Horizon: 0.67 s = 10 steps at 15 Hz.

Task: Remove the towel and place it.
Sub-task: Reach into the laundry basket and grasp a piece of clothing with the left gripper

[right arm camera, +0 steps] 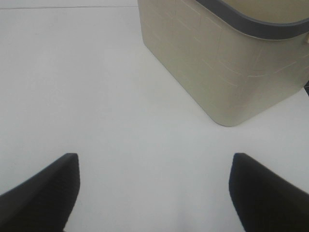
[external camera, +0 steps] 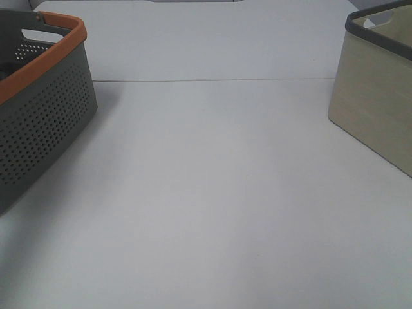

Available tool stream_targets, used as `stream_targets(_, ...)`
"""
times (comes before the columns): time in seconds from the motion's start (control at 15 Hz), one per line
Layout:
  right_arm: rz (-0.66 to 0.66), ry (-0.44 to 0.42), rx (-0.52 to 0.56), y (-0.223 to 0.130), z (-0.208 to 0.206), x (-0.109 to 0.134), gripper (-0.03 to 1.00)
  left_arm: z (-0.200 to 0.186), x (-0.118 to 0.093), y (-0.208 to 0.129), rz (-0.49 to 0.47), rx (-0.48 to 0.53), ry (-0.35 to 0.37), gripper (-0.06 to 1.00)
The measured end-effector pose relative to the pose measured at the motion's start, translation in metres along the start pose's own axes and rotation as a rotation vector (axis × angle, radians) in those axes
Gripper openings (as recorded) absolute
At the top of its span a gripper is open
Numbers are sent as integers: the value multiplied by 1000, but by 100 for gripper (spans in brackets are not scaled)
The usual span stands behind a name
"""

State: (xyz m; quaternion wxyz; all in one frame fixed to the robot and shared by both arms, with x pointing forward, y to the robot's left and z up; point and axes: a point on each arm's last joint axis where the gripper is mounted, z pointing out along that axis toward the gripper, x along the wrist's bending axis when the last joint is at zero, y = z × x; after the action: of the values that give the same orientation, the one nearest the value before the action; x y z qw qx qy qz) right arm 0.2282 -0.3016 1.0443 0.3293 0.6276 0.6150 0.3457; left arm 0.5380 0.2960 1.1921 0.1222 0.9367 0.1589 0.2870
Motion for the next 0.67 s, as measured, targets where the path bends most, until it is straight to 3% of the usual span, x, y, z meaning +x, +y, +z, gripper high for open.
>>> stream_targets(0.13,0,0,0,0,0,0,75,23,18,-28,22,140,29,98)
stream_targets(0.2,0,0,0,0,0,0,75,41,37,-52,74,284,116,98)
stream_targets(0.4,0,0,0,0,0,0,75,69,50,-62,148,340,145,98)
stream_targets(0.67,0,0,0,0,0,0,75,139,58,-80,277,400,74,98)
